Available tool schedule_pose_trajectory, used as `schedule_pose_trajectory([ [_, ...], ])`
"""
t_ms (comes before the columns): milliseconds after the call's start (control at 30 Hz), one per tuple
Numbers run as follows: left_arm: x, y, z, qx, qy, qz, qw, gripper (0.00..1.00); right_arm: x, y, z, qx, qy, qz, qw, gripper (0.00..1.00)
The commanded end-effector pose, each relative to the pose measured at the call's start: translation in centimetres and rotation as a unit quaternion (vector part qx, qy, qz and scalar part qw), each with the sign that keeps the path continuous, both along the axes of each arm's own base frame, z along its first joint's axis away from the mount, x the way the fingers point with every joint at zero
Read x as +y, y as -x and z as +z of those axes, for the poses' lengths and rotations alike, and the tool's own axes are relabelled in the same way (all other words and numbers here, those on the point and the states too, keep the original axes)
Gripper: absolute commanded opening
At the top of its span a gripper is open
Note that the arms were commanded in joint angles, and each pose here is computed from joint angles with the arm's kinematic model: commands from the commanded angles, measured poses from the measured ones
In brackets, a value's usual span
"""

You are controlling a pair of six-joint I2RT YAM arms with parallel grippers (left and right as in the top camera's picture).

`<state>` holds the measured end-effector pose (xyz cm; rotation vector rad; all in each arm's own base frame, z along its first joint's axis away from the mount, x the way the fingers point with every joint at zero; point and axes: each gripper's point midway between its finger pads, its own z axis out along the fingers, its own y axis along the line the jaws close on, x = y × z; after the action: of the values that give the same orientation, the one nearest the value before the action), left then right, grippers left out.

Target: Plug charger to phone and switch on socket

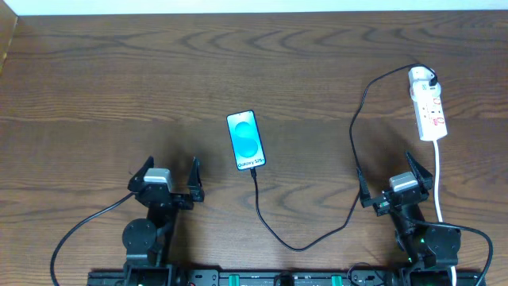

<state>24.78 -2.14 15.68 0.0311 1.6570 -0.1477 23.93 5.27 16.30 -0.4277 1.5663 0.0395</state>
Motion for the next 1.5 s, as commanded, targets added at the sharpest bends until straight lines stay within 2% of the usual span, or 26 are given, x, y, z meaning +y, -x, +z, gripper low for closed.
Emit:
schedule_pose_trajectory([
  [0, 0.0, 0.3, -0.5, 0.001, -0.027, -0.001, 1.0, 0.98, 0.3, 0.1, -0.1, 0.0, -0.003, 0.007, 1.0, 0.99],
  [100, 0.1, 0.5, -1.9, 0.029, -0.028, 0.002, 0.999, 0.98, 0.3, 0.1, -0.1, 0.0, -0.003, 0.007, 1.0, 0.99],
  [1467, 0.3, 0.4, -1.9, 0.029, -0.028, 0.007, 0.999, 0.98, 0.3, 0.1, -0.1, 0.0, -0.003, 0.007, 1.0, 0.99],
])
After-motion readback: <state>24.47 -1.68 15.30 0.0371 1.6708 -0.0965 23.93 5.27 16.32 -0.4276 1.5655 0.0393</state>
